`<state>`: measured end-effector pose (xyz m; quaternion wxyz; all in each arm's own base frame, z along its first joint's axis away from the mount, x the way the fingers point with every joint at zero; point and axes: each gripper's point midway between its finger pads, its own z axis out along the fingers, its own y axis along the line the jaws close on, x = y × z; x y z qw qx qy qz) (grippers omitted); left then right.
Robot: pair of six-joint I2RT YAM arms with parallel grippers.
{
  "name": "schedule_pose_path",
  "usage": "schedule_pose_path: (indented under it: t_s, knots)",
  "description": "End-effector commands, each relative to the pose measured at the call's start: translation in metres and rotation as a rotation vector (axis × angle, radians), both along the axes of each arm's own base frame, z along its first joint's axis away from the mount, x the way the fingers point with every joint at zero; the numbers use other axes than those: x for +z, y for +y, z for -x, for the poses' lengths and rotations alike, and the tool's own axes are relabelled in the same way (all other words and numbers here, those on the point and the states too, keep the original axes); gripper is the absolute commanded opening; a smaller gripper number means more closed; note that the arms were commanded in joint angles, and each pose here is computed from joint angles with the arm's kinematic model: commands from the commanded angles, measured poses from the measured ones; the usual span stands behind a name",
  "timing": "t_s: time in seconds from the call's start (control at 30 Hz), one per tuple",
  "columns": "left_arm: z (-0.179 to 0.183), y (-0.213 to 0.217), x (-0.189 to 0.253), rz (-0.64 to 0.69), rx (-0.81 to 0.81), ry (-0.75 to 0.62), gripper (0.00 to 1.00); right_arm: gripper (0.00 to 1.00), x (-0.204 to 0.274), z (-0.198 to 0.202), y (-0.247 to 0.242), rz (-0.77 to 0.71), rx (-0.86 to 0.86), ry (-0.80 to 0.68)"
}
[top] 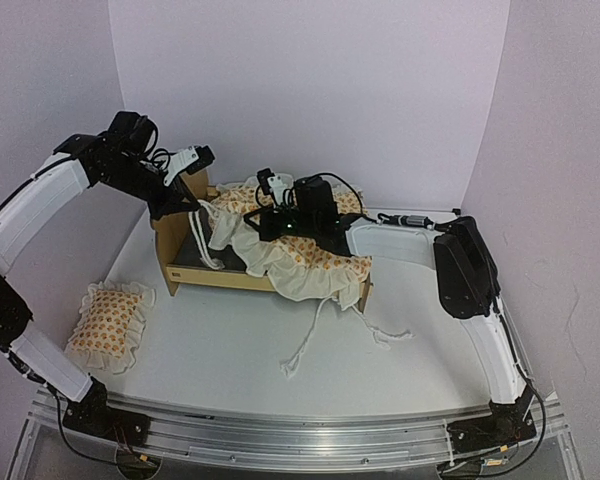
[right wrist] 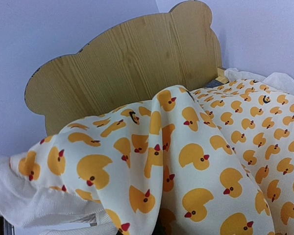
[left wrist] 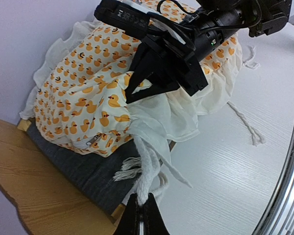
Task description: Set up the pet bed
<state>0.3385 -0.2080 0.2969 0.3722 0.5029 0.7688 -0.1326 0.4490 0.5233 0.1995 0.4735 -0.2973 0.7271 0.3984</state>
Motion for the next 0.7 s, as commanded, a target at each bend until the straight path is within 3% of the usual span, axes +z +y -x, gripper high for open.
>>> schedule_pose_path:
  t_s: [0.0, 0.1, 0.2, 0.27, 0.43, 0.57, 0.67]
  knots:
    - [0.002, -0.009, -0.001, 0.11, 0.034, 0.087, 0.0, 0.16, 0.012, -0.006, -0.01, 0.012, -0.042, -0.021]
    - [0.001, -0.015, -0.006, 0.138, 0.029, 0.149, 0.0, 0.46, 0.018, -0.001, -0.018, 0.049, -0.048, -0.021]
    - [-0.003, -0.018, -0.015, 0.15, 0.043, 0.207, 0.0, 0.61, 0.046, 0.014, -0.028, 0.06, -0.031, -0.033]
    - [-0.004, -0.021, -0.016, 0.173, 0.039, 0.239, 0.0, 0.64, 0.066, 0.033, -0.033, 0.064, -0.015, -0.068]
    - [-0.009, -0.026, -0.008, 0.209, 0.04, 0.237, 0.0, 0.58, 0.097, 0.118, -0.002, 0.045, 0.173, -0.195]
    - [-0.013, -0.025, -0.004, 0.211, 0.042, 0.22, 0.0, 0.3, 0.092, 0.148, 0.037, -0.153, 0.328, -0.021]
    - [-0.016, -0.024, -0.003, 0.205, 0.044, 0.206, 0.0, 0.23, 0.092, 0.164, 0.075, -0.242, 0.458, 0.032]
